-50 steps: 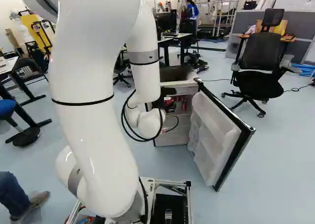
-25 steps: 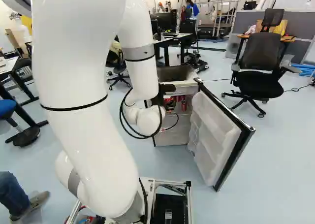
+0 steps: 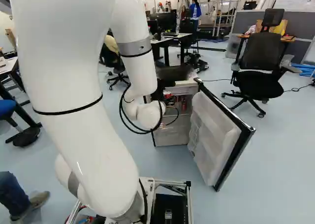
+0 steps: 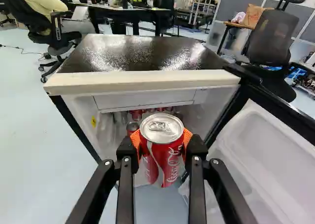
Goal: Grab a drink from the fridge
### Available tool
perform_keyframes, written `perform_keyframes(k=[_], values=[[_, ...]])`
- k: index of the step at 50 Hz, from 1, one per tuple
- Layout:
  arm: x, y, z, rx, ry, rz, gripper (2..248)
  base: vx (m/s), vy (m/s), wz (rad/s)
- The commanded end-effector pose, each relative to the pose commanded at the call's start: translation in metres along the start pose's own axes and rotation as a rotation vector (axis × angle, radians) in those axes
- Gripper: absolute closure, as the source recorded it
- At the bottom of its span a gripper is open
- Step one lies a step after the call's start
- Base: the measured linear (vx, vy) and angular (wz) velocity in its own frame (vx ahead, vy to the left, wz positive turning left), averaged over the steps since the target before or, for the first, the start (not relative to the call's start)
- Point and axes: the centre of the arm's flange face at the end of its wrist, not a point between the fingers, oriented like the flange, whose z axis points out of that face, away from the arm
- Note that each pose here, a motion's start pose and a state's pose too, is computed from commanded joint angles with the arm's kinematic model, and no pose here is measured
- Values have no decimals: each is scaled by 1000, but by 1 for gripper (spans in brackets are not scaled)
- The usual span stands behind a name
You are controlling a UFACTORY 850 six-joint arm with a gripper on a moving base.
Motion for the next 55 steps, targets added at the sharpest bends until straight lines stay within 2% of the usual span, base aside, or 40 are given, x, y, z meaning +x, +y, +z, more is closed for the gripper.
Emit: perform_keyframes(k=[55], values=[[51,3,15,5,19,-42,150,0,0,0]])
